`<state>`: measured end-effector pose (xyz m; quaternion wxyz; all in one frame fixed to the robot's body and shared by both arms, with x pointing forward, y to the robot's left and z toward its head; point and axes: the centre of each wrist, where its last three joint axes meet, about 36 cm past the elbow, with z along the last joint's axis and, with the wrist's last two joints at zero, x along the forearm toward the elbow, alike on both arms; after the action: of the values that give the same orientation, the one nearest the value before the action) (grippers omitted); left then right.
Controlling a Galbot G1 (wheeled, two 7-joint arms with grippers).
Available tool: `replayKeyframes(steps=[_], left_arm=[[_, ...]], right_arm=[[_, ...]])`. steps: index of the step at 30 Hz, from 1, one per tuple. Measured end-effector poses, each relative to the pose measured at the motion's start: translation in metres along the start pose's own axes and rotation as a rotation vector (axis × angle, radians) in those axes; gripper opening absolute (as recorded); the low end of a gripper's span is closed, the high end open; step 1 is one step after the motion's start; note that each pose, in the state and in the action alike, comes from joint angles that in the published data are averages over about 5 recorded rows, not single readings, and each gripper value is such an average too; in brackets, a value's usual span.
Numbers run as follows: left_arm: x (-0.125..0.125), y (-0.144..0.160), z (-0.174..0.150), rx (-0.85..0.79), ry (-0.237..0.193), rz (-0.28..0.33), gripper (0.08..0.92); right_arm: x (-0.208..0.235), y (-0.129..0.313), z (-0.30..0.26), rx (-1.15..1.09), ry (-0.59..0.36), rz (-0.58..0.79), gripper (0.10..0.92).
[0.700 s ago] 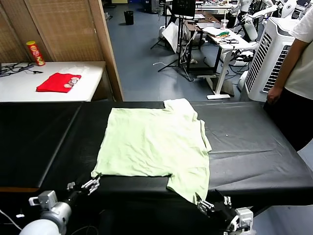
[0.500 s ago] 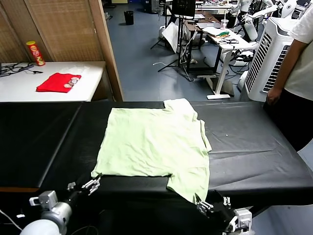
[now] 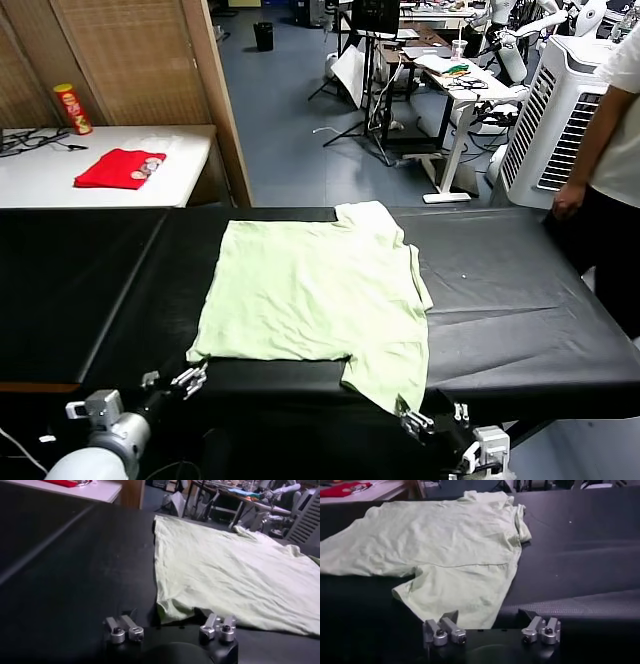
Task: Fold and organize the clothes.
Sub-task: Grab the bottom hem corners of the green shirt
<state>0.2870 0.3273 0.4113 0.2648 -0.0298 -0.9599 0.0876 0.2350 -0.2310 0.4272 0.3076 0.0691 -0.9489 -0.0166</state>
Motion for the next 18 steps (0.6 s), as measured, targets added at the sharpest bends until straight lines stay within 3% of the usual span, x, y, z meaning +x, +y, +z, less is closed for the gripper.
replayKeyframes(steps=[4, 7, 18], left_arm=[[0.001, 0.0, 0.002, -0.003, 0.001, 0.001, 0.231], [0.004, -0.001, 0.001, -0.008, -0.001, 0.01, 0.135], [0.025, -0.009, -0.005, -0.05, -0.016, 0.007, 0.127]], right_arm=[[0.003, 0.0, -0.001, -0.002, -0.01, 0.007, 0.121], [0.006, -0.001, -0.003, -0.003, -0.02, 0.018, 0.121], [0.028, -0.007, -0.012, -0.016, -0.074, 0.039, 0.121]])
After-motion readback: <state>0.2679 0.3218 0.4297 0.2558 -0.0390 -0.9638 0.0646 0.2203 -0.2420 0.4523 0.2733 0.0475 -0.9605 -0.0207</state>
